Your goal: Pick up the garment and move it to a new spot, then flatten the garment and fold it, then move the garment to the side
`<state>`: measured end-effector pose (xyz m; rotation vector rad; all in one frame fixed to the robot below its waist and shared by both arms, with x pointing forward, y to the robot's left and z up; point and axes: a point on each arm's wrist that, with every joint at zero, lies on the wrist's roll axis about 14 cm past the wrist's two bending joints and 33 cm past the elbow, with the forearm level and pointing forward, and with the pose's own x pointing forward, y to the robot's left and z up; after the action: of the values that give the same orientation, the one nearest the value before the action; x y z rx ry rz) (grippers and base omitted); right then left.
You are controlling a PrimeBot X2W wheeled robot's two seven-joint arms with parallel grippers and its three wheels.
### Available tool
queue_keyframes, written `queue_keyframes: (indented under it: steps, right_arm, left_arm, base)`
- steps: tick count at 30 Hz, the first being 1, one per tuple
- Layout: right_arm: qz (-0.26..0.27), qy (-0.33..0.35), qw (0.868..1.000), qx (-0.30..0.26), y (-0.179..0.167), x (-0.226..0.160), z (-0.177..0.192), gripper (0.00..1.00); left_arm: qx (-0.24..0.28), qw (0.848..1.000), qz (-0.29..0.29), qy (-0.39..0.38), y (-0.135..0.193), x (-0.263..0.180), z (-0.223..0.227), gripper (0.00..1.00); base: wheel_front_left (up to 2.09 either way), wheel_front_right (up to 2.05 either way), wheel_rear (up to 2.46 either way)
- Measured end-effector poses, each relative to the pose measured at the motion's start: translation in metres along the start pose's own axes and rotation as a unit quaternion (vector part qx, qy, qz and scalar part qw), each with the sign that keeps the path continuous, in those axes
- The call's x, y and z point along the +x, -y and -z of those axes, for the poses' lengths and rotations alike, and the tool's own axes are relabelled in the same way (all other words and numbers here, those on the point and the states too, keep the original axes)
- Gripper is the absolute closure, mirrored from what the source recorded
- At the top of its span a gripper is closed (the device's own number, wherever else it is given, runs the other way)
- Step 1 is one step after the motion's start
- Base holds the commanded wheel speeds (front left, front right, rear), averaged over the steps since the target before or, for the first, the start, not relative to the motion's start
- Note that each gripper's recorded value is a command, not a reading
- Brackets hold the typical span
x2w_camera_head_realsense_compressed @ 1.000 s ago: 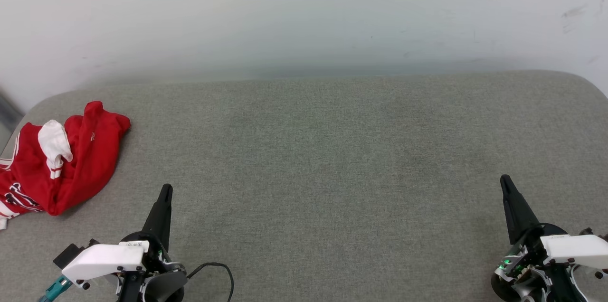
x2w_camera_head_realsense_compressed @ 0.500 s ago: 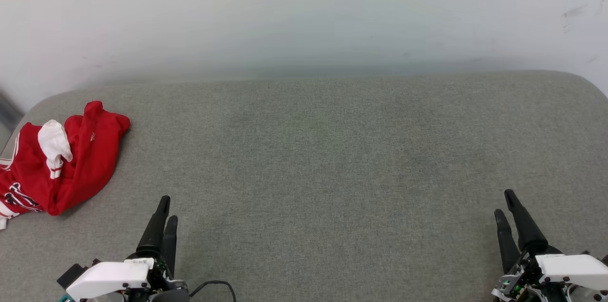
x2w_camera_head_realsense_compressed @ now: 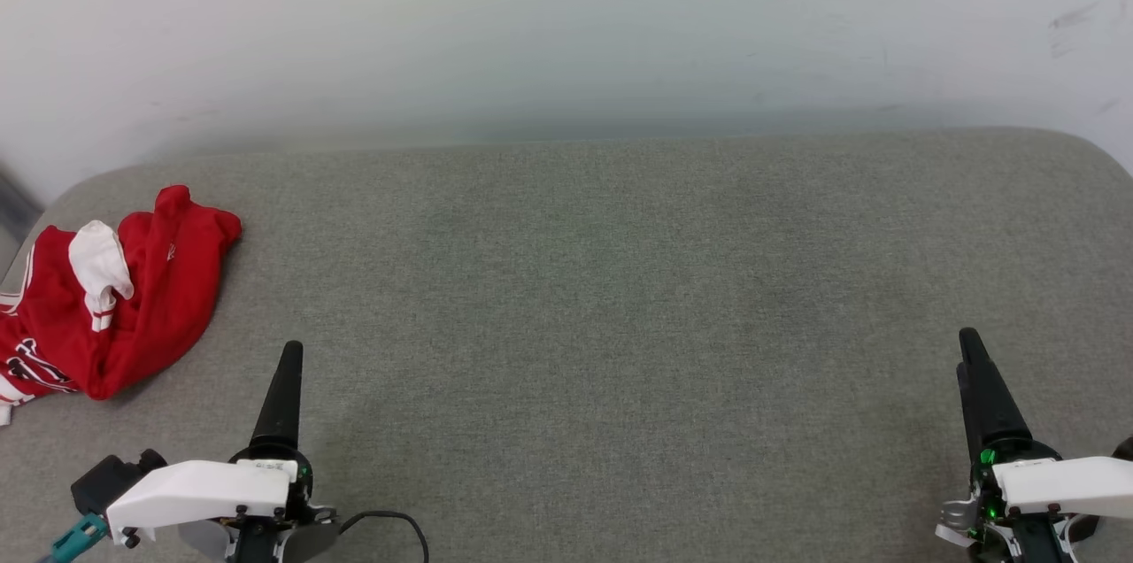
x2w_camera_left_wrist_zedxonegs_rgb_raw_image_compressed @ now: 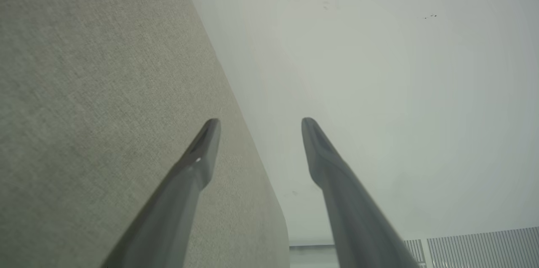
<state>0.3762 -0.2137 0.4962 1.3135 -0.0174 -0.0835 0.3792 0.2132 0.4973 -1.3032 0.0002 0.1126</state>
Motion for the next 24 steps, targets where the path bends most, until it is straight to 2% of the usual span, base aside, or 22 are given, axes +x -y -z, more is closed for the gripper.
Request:
queue_keyframes:
  steps: [8, 14, 24]
  right_arm:
    - [-0.025, 0.004, 0.995, -0.098, -0.016, 0.001, 0.000, 0.00]
    - [-0.037, 0.001, 0.985, -0.171, -0.023, 0.000, 0.005, 0.00]
    - [-0.048, 0.005, 0.965, -0.257, -0.027, -0.002, 0.009, 0.00]
  left_arm:
    - [0.102, 0.995, -0.012, -0.001, 0.003, -0.001, 0.005, 0.00]
    - [0.165, 0.986, -0.017, 0.005, 0.006, -0.001, 0.007, 0.00]
    - [0.263, 0.964, -0.022, 0.013, 0.006, -0.004, 0.010, 0.00]
  base:
    - [0.00, 0.00, 0.00]
    - [0.00, 0.00, 0.00]
    - [0.00, 0.00, 0.00]
